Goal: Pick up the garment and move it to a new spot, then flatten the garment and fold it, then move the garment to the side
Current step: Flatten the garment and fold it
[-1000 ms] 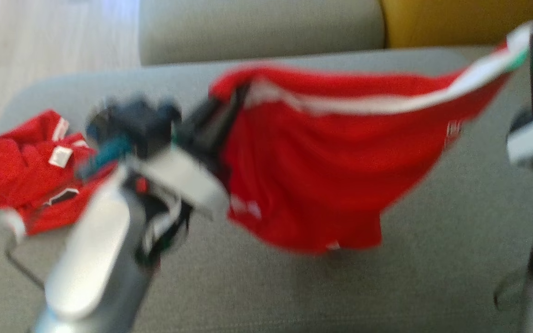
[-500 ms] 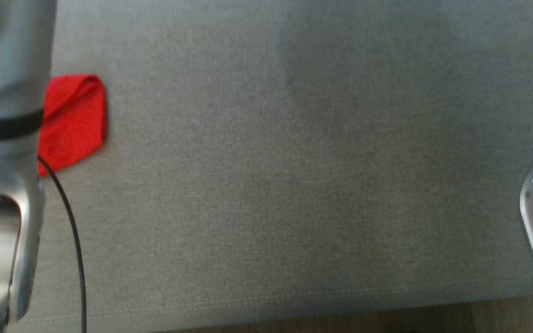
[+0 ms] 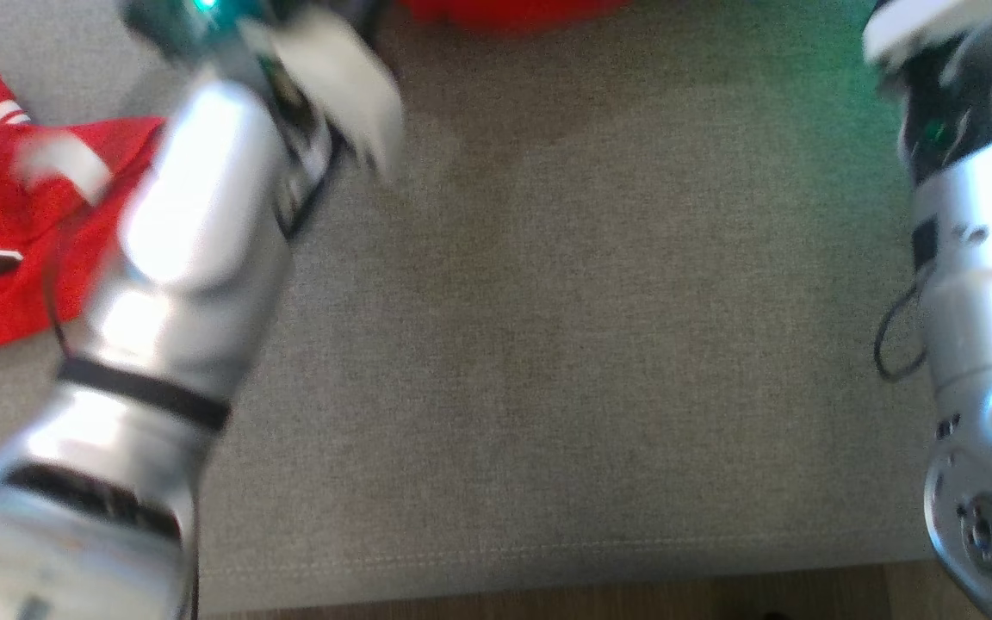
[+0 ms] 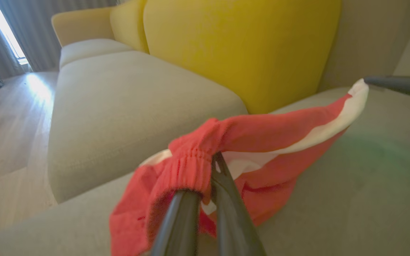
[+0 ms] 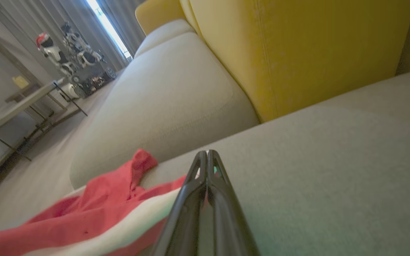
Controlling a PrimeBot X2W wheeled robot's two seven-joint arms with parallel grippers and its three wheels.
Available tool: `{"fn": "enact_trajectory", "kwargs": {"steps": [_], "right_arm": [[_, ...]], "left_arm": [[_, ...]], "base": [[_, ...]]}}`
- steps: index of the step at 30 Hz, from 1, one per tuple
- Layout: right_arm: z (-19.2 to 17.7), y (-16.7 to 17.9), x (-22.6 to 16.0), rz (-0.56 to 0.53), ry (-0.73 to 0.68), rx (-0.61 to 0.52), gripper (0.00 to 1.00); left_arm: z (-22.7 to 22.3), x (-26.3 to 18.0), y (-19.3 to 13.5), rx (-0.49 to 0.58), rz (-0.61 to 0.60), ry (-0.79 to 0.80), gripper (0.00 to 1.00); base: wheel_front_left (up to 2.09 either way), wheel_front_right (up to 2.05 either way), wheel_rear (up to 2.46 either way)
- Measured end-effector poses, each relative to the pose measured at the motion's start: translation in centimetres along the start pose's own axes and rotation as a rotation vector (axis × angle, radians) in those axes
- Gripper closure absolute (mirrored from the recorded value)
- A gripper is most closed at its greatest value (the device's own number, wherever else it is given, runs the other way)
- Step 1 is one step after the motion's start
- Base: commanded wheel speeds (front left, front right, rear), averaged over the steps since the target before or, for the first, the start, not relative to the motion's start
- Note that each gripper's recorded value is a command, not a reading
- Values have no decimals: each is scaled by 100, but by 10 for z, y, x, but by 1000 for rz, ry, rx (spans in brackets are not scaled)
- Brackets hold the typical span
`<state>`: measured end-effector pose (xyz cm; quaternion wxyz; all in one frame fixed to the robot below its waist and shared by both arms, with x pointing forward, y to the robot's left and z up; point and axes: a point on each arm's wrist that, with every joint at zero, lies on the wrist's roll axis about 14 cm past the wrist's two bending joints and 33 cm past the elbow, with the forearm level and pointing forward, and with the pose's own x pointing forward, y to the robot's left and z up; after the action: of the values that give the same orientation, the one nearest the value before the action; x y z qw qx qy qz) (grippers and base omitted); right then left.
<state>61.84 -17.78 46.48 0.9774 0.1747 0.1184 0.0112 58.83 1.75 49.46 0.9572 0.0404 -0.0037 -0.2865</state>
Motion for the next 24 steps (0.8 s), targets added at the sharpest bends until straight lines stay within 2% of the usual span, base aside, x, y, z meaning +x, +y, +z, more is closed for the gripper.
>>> {"fn": "enact_trajectory", "kwargs": {"steps": [4,8,17,24], "right_arm": [[-36,-10,-15,-15,140,-68,100],[-43,-12,-27,-8,213,-112,100],[-61,-28,-67,-2,385,-238,100],[-56,-49,-95,-15,479,-304,100]], "left_arm": [[-47,-30,-35,-16,-75,129,100],[-64,-56,-51,-1,-116,189,100],[-59,-99,-67,27,-138,200,100],[-45,-117,-77,45,-142,178,100]], "base": [[0,0,0],[0,0,0],[0,0,0],[0,0,0]]}}
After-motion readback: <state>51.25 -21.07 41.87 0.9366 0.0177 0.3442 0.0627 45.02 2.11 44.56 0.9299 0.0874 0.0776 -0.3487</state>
